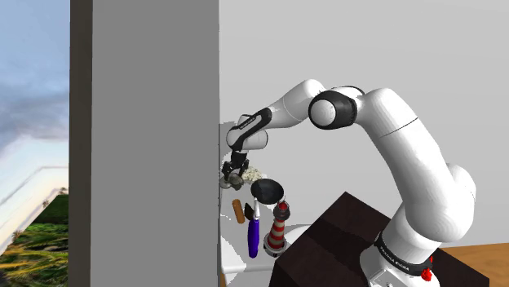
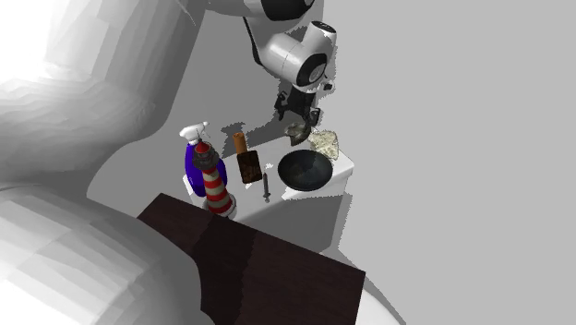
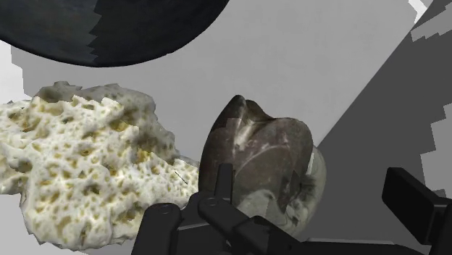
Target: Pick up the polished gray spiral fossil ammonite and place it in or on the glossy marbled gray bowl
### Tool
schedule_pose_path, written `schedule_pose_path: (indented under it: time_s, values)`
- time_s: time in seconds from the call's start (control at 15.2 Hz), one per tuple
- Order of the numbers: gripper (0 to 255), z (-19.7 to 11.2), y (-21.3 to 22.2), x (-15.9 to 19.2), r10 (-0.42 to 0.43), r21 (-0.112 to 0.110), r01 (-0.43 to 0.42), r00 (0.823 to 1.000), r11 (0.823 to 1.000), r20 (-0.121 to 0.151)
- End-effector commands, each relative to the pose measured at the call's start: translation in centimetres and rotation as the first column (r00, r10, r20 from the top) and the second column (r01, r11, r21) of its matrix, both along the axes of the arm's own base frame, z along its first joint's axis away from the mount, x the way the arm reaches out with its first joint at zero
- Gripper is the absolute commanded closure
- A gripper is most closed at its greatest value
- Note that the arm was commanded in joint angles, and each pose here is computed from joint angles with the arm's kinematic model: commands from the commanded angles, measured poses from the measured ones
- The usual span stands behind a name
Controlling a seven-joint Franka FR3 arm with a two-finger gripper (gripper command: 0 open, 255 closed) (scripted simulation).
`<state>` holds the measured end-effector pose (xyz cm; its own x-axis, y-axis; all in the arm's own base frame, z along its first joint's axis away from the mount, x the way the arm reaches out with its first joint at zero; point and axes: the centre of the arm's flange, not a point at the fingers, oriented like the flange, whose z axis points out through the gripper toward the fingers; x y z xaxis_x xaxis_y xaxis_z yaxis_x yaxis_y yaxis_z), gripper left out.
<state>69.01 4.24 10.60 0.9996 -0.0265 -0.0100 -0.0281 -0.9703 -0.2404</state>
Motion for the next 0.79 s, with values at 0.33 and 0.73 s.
schedule_pose_path:
  time_s: [0.33, 0.73]
  values:
    - [255, -1.3, 0.1, -0.4, 0.006, 0.003, -0.006, 1.000, 1.000, -0.022]
    - [255, -0.6, 0.5, -0.5, 0.006, 0.004, -0.006, 1.000, 1.000, -0.022]
